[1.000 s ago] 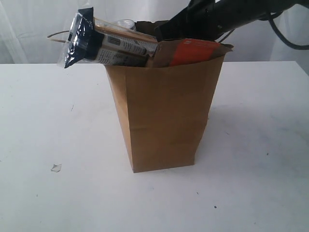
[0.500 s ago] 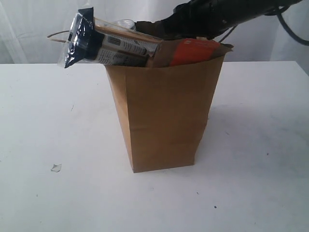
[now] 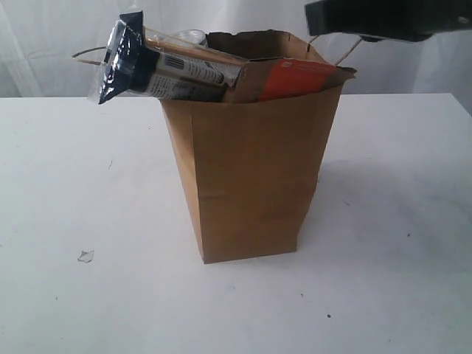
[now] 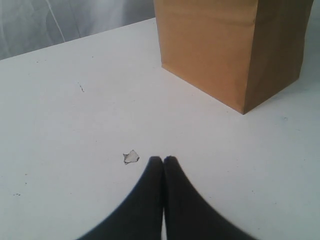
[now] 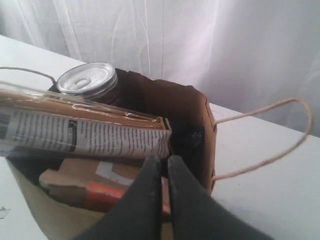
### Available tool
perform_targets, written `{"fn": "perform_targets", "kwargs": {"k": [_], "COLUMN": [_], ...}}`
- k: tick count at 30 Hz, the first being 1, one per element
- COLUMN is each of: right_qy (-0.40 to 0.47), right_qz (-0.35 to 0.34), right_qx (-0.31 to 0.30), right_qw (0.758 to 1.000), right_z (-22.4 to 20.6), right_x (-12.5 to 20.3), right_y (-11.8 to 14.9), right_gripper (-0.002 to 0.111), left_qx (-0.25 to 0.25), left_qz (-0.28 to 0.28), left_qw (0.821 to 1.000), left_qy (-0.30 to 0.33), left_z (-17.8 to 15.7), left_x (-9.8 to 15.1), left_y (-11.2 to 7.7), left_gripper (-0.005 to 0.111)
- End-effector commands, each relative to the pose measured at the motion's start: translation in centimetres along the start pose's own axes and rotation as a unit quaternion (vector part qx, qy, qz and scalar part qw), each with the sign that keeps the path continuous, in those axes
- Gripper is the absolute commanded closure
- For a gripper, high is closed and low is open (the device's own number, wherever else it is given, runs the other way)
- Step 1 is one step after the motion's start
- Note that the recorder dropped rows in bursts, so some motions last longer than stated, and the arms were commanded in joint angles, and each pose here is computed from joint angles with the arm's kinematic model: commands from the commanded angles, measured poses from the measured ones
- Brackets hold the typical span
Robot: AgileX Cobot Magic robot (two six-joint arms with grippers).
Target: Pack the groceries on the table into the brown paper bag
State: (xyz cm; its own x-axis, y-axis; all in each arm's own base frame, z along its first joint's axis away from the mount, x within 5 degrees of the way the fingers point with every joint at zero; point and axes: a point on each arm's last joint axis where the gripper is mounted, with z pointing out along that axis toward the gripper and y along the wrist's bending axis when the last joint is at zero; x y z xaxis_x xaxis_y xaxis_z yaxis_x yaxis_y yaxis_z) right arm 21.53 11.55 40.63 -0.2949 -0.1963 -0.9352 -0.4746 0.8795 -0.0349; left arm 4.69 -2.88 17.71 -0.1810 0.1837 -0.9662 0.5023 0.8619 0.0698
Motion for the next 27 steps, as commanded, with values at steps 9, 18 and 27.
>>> {"fn": "perform_targets", "kwargs": {"k": [9,18,27], "right_qy": [-0.045,-0.007,-0.034], "right_qz": [0.013,0.018,0.037], "right_qx": [0.001,-0.003,-0.008], "right_qw": [0.999,1.000,0.999], "right_z": [-10.2,-10.8,-7.6], "right_x": [4.5,9.4,15.9], "right_y": [-0.1,0.2,0.5], "right_gripper": [0.108,0.108,0.108], "left_qx": [0.000,0.000,0.000], "left_qz": [-0.003,-0.003,-0.003], "left_qw": [1.000,1.000,1.000], "left_qy": [0.000,0.000,0.000], "left_z": [0.0,0.0,0.0], "left_x": [0.1,0.1,0.1], "left_y": [0.0,0.0,0.0], "left_gripper": [0.107,0.107,0.107]}}
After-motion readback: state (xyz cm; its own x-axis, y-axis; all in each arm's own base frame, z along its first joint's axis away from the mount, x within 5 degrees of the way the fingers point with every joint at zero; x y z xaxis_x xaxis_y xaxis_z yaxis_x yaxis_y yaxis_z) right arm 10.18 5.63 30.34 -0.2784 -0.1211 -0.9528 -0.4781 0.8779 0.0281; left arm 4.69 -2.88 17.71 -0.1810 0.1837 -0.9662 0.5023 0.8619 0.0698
